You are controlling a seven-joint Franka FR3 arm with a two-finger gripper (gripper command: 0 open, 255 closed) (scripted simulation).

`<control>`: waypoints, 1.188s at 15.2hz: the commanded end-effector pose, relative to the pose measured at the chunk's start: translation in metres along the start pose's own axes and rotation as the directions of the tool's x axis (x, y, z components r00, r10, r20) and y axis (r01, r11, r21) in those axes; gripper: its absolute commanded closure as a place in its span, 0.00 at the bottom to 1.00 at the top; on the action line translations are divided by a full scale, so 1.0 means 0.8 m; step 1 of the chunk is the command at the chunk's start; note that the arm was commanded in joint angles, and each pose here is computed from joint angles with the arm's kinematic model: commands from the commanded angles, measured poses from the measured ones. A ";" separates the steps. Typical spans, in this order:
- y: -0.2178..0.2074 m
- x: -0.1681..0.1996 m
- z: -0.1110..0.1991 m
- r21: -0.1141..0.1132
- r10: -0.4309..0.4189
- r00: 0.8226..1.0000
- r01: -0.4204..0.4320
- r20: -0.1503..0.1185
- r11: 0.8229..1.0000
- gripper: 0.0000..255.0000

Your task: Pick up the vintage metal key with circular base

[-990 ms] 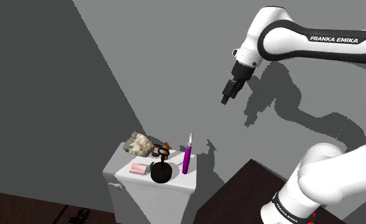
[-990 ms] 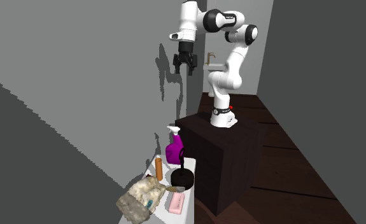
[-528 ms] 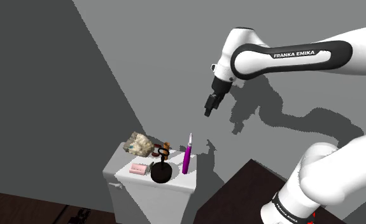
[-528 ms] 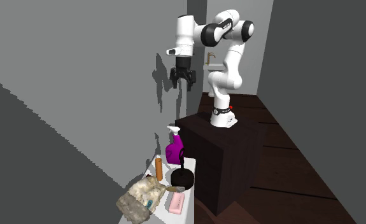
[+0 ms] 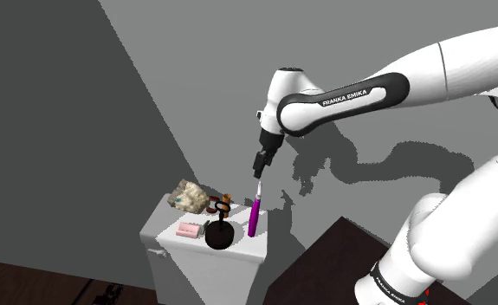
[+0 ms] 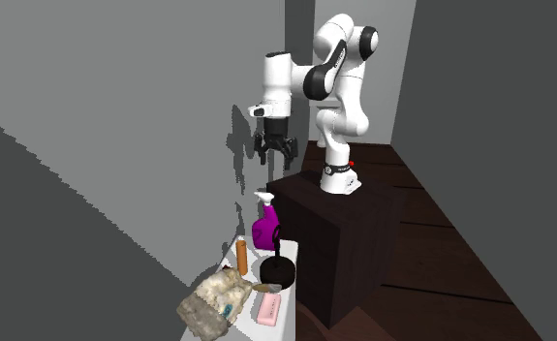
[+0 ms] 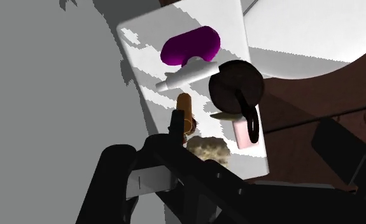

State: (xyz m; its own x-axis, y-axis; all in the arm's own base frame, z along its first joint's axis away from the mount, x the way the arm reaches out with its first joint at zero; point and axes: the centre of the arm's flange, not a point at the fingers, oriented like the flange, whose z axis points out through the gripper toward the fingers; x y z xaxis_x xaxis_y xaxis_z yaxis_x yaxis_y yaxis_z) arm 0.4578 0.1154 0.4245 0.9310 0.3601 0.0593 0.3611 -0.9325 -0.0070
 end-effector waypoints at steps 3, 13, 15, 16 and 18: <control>-0.026 0.037 0.054 0.002 -0.057 0.998 0.057 0.023 0.998 0.00; -0.083 0.104 0.183 0.008 -0.179 0.981 0.179 0.076 0.984 0.00; -0.083 0.104 0.196 0.008 -0.179 0.981 0.179 0.076 0.984 0.00; -0.083 0.103 0.203 0.008 -0.179 0.981 0.179 0.076 0.984 0.00; -0.083 0.103 0.216 0.008 -0.179 0.981 0.179 0.076 0.984 0.00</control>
State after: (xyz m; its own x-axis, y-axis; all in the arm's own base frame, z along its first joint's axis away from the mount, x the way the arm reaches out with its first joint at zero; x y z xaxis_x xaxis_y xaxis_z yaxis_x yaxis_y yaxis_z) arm 0.5195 0.2105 0.2634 0.8526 0.5222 -0.0171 0.5222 -0.8528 -0.0045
